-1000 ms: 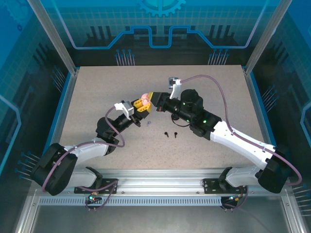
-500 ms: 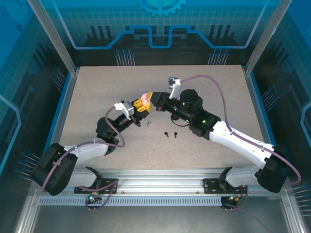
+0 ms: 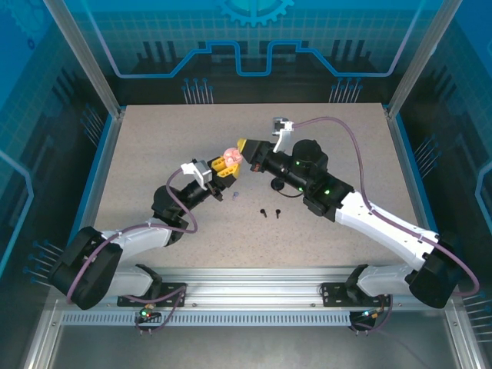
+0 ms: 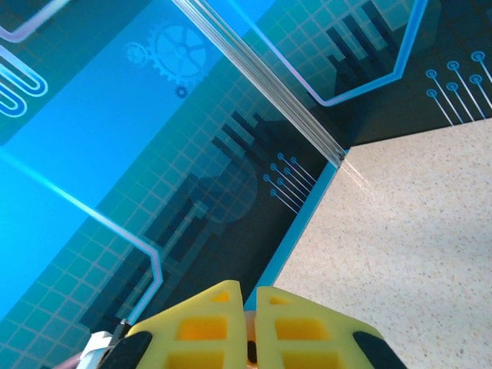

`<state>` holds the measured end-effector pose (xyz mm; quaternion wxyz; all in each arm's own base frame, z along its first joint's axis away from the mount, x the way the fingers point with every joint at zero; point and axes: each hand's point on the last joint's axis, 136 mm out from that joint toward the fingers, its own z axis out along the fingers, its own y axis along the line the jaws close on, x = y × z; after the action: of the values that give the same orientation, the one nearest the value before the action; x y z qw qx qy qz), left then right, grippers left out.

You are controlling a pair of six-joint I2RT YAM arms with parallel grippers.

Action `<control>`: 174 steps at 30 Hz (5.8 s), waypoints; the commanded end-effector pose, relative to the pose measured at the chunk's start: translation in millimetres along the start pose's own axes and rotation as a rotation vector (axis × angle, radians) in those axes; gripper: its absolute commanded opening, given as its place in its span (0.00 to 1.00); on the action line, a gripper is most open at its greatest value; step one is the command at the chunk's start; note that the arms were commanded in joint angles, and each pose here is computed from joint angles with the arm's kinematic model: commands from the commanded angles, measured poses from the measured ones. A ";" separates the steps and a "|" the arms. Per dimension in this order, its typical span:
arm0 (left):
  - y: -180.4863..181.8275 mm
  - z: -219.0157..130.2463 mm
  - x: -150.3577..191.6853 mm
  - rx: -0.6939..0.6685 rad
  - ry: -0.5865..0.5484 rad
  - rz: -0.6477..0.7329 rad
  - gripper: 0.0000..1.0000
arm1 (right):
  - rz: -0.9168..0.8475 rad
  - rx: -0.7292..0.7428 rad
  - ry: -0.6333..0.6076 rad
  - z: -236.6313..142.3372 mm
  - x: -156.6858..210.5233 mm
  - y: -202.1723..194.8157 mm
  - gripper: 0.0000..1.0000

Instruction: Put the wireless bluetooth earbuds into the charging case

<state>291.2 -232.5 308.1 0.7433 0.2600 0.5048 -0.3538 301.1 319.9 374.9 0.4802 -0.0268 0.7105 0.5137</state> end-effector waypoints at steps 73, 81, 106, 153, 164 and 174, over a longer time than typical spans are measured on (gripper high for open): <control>-12.8 2.3 -39.6 0.043 -0.111 -0.061 0.00 | -0.220 0.016 0.028 -25.7 5.0 14.0 0.71; -11.2 -1.2 -12.9 0.034 -0.047 -0.039 0.00 | -0.210 0.149 0.082 -35.8 -13.6 -4.7 0.75; -20.5 -6.5 23.9 0.084 0.080 -0.043 0.00 | -0.112 0.371 0.531 36.6 27.9 -62.1 0.34; 74.6 -82.3 103.0 -0.684 0.291 -0.729 0.00 | -0.059 0.703 0.239 -99.9 61.1 -83.9 0.64; 119.5 -124.4 110.8 -0.856 0.367 -0.829 0.00 | -0.104 0.724 0.281 -73.4 91.3 -69.5 0.64; 127.8 -182.3 138.9 -1.022 0.461 -0.952 0.00 | -0.100 0.704 0.322 -71.2 120.4 -68.9 0.64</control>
<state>333.8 -58.6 139.8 0.4576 -0.2745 0.7927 -0.2947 228.5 286.2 244.4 0.3614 0.0143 0.9106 0.2001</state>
